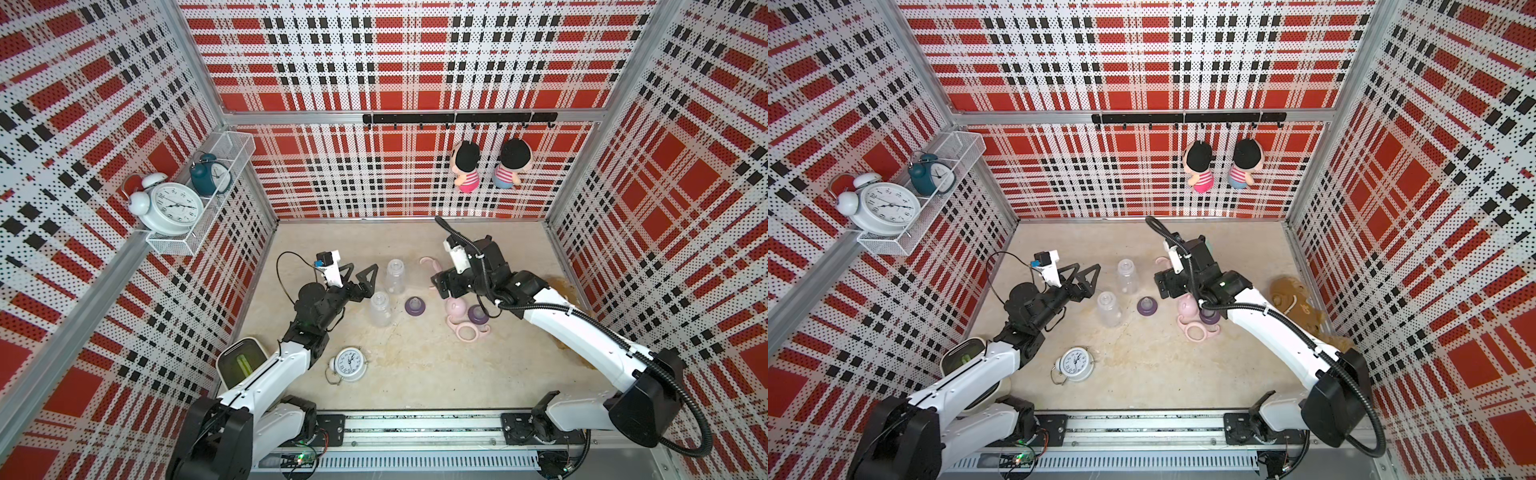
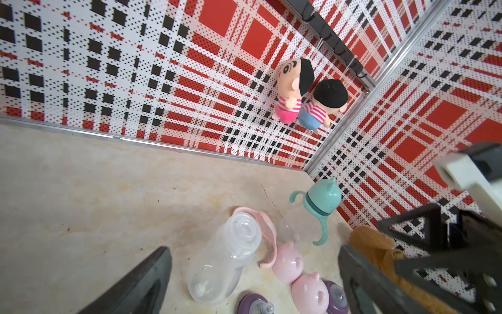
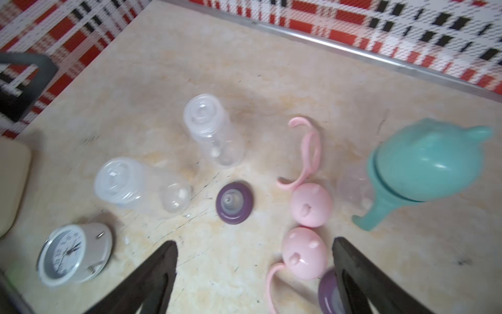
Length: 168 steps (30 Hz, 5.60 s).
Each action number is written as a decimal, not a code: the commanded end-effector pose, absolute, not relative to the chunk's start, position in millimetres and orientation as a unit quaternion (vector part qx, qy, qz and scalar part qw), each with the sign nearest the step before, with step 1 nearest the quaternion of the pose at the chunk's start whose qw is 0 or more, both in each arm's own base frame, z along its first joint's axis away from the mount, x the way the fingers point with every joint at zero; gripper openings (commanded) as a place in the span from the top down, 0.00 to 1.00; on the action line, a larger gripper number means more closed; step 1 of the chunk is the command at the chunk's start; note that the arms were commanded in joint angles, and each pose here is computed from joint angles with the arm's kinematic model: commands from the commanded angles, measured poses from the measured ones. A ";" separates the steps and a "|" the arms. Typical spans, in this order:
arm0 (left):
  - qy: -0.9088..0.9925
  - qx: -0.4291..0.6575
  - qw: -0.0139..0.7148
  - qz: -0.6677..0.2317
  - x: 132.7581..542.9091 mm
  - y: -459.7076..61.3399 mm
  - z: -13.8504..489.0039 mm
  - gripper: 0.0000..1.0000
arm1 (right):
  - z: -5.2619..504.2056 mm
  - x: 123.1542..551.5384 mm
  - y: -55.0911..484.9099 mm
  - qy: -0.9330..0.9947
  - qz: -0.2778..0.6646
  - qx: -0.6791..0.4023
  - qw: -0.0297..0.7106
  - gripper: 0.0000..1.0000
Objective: Assemble the baby bottles
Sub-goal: Pick up the baby bottle from the center of the board, then pick up the handle at the center of the board.
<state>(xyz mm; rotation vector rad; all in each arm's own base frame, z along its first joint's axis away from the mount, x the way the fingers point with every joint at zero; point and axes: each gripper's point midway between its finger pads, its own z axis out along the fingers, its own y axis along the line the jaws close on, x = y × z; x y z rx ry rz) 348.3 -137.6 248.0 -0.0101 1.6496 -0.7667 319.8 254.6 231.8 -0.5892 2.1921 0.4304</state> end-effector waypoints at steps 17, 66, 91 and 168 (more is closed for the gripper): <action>0.737 -0.090 0.614 -0.269 352.9 -99.5 248.1 0.02 | 183.2 281.0 394.8 0.784 0.289 -0.359 0.416 0.11; 0.725 0.030 0.618 -0.303 336.7 -141.4 249.9 0.02 | 171.2 301.8 408.7 0.798 0.252 -0.345 0.425 0.48; 0.630 0.363 0.574 -0.376 254.5 -290.0 231.4 0.01 | 264.8 284.3 274.5 0.820 0.273 -0.271 0.424 0.47; 0.614 0.360 0.568 -0.414 248.1 -296.7 234.7 0.91 | 64.7 251.3 213.0 0.929 0.271 -0.104 0.229 0.26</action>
